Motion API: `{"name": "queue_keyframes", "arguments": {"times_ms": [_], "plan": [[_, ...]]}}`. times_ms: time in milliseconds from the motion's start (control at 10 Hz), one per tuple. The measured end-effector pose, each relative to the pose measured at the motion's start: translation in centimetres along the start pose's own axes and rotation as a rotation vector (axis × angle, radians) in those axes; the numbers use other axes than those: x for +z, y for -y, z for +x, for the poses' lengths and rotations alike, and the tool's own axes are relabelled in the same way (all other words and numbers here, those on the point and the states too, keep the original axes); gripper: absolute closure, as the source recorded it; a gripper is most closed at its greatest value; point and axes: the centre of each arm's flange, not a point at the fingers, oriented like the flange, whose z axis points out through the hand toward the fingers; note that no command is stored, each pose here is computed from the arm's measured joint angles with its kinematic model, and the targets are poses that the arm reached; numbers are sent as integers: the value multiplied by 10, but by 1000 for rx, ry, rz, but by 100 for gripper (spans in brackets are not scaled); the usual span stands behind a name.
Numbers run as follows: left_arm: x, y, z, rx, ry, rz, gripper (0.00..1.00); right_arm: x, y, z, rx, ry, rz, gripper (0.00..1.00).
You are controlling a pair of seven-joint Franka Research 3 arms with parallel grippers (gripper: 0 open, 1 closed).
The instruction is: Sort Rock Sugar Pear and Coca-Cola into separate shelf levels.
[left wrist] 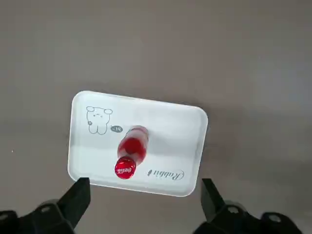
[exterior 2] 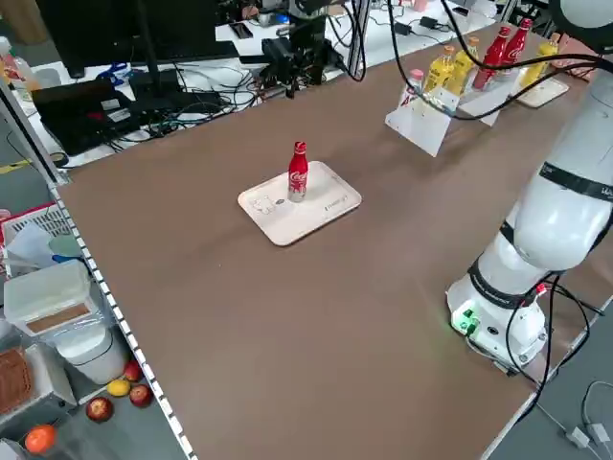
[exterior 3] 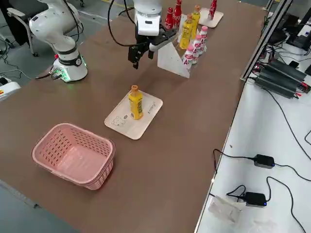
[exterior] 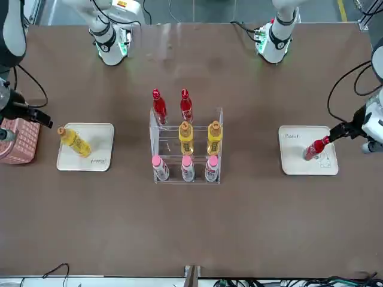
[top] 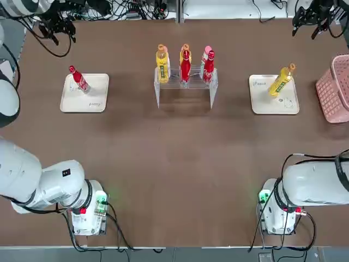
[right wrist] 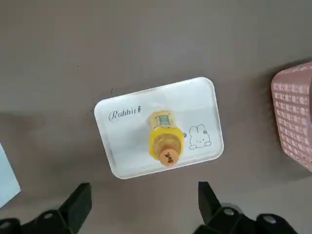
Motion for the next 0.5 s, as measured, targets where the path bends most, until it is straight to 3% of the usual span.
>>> {"name": "queue_keyframes", "arguments": {"times_ms": [300,500], "plan": [[60,5,-12,-10,-61,0,2,27,-23,-8,-39,6,4,10],[88,9,-16,-7,-49,5,7,38,-27,-8,-52,-10,6,10]]}}
